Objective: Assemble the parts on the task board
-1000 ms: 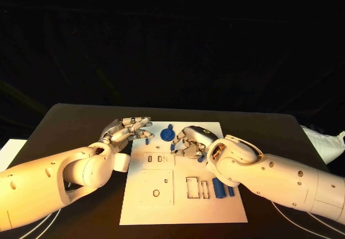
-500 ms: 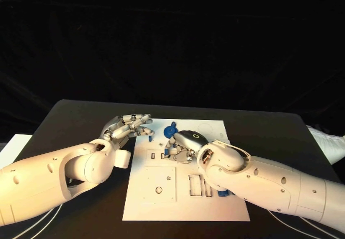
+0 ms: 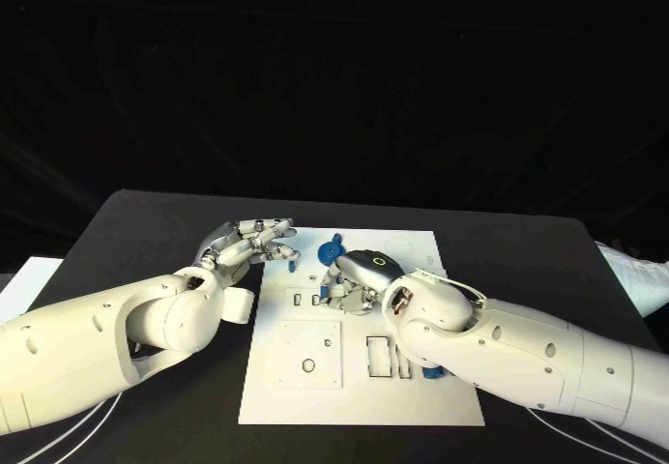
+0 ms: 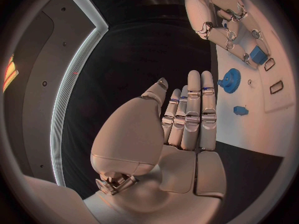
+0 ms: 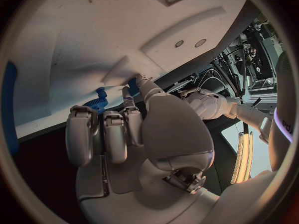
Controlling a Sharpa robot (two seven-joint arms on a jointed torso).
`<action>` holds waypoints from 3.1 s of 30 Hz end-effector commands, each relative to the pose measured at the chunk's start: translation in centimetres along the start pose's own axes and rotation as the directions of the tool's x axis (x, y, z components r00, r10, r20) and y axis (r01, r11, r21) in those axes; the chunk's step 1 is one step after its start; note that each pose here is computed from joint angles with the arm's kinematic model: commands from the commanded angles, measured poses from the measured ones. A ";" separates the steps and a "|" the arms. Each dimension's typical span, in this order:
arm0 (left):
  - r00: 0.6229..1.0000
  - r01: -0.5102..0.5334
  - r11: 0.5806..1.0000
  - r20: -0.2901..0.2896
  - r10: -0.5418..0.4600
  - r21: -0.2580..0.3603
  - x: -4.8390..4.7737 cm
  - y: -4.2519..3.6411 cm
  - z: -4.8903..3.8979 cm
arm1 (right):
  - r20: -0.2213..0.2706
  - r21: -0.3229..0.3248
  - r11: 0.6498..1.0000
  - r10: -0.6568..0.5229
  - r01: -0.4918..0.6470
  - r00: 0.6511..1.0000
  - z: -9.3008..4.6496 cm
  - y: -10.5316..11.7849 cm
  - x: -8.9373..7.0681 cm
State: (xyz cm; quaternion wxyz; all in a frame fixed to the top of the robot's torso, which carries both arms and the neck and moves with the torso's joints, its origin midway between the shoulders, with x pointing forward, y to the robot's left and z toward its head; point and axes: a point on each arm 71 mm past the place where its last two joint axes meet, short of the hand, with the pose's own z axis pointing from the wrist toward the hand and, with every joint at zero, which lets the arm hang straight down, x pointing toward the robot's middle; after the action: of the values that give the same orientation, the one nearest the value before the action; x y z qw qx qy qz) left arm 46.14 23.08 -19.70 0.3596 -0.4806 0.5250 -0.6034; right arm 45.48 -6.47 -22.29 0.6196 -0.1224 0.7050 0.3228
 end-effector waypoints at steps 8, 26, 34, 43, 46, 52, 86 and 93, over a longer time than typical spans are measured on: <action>1.000 0.009 1.000 -0.014 -0.009 0.008 0.09 -0.13 -0.03 | -0.075 0.015 0.999 -0.050 0.052 0.996 -0.7 -0.3 0.9; 1.000 0.009 1.000 -0.014 -0.009 0.008 0.09 -0.14 -0.05 | -0.075 0.034 0.998 -0.049 0.051 0.996 -0.8 -0.3 1.0; 1.000 0.009 1.000 -0.014 -0.009 0.006 0.09 -0.13 -0.06 | -0.067 0.047 0.998 -0.048 0.051 0.997 -0.8 -0.4 1.0; 1.000 0.009 1.000 -0.014 -0.009 0.006 0.09 -0.12 -0.04 | -0.049 0.047 0.998 -0.042 0.044 0.998 -0.9 -0.3 0.9; 1.000 0.009 1.000 -0.014 -0.009 0.006 0.10 -0.11 -0.03 | 0.001 0.041 0.999 -0.028 0.028 1.000 -0.9 -0.2 0.5; 1.000 0.008 1.000 -0.016 -0.008 -0.001 0.17 -0.02 0.06 | 0.142 -0.012 1.000 0.027 -0.026 0.990 -1.5 0.2 -0.5; 0.362 -0.917 0.207 -0.493 0.791 -0.342 1.95 -1.68 4.85 | 0.292 0.052 0.922 0.354 -0.384 0.889 -9.5 -9.3 -11.3; 0.290 -0.940 0.132 -0.530 0.797 -0.316 3.36 -1.56 6.21 | 0.287 0.080 0.918 0.351 -0.388 0.891 -9.5 -9.9 -11.2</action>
State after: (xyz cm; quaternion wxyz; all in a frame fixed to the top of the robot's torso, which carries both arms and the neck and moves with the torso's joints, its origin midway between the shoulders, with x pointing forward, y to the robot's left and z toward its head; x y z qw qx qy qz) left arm 51.17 18.31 -17.45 0.4129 -0.1264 0.8828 -0.1851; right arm 45.78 -22.43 -14.13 0.6561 0.0950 0.6340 0.3983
